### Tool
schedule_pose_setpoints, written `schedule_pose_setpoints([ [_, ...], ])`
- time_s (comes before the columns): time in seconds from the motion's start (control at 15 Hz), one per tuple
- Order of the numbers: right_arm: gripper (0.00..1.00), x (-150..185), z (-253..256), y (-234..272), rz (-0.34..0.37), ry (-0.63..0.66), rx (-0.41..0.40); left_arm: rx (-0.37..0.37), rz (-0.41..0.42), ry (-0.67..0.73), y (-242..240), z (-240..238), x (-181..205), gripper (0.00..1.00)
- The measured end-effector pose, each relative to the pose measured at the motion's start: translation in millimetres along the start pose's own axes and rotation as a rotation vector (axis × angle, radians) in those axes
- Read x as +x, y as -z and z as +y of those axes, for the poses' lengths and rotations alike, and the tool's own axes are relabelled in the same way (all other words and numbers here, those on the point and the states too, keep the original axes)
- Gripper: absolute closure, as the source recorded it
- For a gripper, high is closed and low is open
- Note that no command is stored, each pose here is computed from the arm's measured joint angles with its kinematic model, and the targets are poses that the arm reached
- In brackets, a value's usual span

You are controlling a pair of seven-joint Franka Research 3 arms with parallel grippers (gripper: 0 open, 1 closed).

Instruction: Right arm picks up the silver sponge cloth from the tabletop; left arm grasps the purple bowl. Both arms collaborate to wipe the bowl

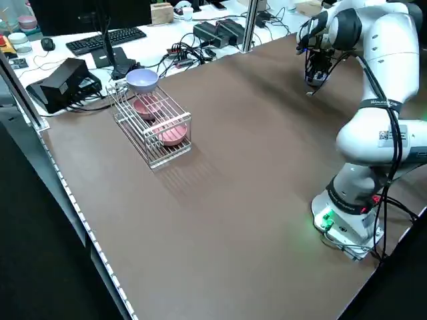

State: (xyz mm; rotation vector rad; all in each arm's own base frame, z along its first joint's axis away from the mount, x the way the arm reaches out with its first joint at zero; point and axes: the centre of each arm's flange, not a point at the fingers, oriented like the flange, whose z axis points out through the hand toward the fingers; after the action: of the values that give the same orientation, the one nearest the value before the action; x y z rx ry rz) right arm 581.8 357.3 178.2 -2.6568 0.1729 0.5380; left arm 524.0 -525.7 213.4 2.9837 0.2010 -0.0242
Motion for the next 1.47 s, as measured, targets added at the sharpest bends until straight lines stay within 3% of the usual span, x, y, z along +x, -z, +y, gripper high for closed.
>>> schedule_pose_setpoints([
  [1.13,0.98,20,-8,30,0.058,-0.054,0.069,-0.003,0.003,0.006,-1,-1,2,0.95],
  [1.47,0.98,25,6,36,0.025,-0.074,0.068,-0.009,0.007,0.006,-1,0,2,0.95],
])
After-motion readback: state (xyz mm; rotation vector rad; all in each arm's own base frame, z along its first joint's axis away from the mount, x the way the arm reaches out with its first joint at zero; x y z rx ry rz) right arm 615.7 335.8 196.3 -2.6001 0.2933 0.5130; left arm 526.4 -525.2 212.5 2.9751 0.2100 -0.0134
